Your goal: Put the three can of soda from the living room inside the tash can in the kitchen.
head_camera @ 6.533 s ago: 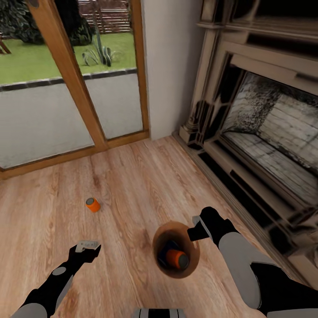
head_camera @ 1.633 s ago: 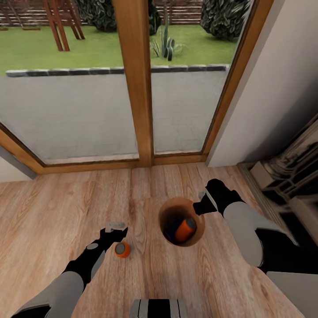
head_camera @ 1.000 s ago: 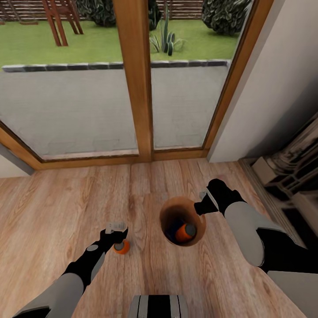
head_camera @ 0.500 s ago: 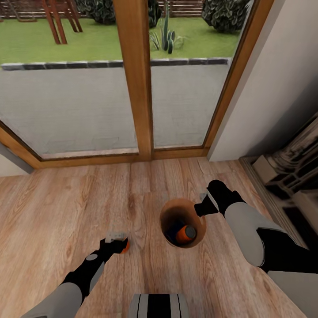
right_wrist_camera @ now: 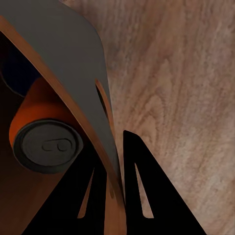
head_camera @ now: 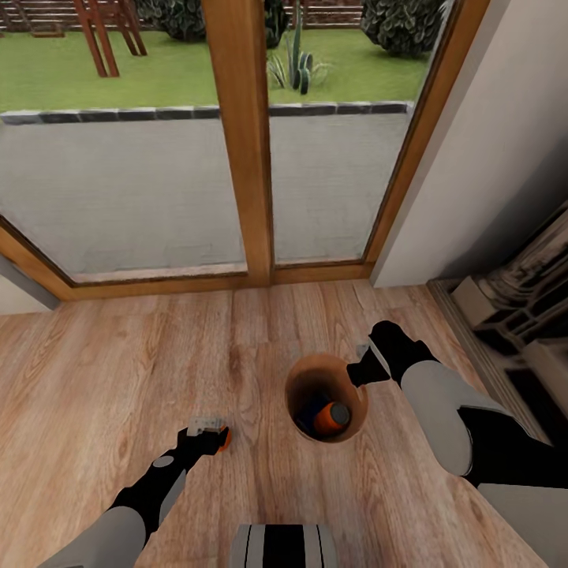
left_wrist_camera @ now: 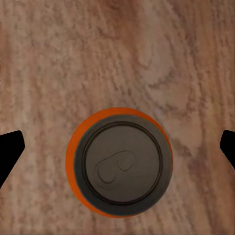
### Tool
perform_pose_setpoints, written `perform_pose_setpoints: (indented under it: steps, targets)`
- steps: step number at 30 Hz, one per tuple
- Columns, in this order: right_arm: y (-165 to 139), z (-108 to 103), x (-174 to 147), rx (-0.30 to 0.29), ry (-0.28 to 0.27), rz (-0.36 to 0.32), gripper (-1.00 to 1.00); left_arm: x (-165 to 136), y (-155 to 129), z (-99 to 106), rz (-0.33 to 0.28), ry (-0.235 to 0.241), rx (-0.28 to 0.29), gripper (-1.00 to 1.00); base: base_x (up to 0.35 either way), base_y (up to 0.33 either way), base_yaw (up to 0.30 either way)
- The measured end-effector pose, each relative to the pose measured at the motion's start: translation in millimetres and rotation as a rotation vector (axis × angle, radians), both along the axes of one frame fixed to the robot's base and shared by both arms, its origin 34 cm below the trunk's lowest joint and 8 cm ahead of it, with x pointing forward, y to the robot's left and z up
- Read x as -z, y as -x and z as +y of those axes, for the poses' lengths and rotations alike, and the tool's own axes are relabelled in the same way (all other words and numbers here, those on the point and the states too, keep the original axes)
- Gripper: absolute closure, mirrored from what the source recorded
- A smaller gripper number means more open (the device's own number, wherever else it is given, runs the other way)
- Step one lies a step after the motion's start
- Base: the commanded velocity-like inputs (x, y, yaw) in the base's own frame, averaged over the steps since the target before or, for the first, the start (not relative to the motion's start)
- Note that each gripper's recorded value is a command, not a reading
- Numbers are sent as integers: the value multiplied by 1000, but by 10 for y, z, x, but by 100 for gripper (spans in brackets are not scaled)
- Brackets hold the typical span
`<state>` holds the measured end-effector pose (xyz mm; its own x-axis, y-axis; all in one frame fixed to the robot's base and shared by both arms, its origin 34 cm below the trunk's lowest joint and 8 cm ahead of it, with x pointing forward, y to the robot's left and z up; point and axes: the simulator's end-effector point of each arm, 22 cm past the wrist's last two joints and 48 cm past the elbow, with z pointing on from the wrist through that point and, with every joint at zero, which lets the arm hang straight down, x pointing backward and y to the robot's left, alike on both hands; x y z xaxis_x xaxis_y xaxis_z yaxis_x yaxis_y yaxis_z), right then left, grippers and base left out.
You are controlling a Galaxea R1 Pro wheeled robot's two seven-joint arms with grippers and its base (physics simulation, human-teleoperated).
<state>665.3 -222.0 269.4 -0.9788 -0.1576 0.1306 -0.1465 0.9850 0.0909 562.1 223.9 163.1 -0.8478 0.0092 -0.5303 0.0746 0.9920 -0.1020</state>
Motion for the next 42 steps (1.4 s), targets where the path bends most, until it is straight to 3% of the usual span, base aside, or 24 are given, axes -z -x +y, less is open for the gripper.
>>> perform_pose_setpoints:
  steps: [5,14,42]
  targets:
    - [-103,-13,-60,-1,3,-17,100,-3,-4,-5,-2,1,0,-100,0,0,0]
    - [-56,-15,148,-4,5,-15,100,211,59,-11,0,2,2,-100,0,0,0]
    - [-65,-1,151,-17,10,-23,100,256,74,4,-7,0,0,-100,0,0,0]
